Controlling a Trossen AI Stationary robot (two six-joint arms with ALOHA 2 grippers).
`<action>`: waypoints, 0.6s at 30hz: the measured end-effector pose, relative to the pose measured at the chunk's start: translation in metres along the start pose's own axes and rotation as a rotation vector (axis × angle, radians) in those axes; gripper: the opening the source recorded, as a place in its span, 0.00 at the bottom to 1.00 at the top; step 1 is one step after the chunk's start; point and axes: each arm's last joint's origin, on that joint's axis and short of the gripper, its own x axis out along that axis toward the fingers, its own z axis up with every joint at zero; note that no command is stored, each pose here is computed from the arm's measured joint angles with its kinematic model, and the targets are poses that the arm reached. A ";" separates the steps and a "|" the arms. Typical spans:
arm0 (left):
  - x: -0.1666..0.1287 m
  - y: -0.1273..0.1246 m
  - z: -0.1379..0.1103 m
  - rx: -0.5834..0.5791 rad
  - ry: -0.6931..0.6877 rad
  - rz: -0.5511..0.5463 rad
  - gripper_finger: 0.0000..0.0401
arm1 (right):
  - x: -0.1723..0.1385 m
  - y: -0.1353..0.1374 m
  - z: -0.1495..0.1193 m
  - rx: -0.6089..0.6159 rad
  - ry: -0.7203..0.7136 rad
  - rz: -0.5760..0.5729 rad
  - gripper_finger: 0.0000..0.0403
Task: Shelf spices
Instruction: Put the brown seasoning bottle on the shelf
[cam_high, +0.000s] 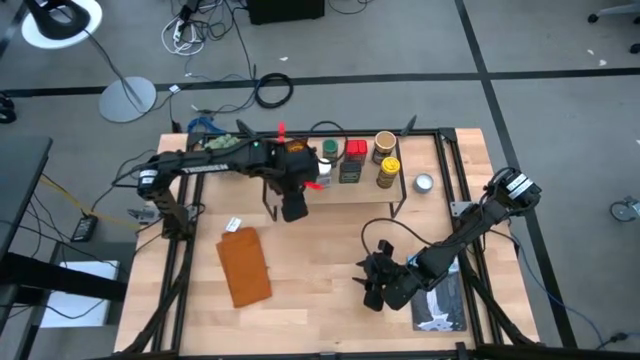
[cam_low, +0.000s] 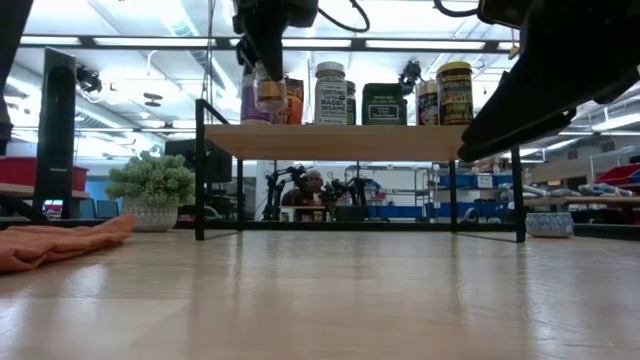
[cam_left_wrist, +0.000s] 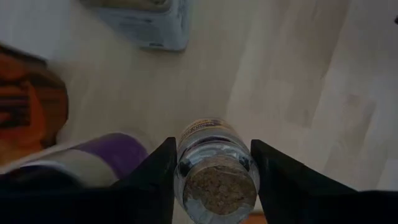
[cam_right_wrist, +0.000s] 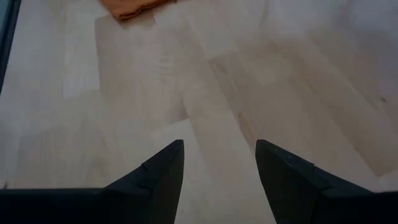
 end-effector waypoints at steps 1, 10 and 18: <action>0.002 0.001 0.001 0.017 0.002 -0.010 0.42 | 0.000 0.000 0.000 -0.009 0.000 0.000 0.49; 0.004 -0.002 0.004 0.095 -0.012 -0.071 0.42 | 0.006 -0.006 0.006 -0.049 -0.003 -0.023 0.49; 0.002 -0.012 0.002 0.208 -0.020 -0.097 0.42 | 0.014 -0.016 0.014 -0.101 -0.003 -0.058 0.49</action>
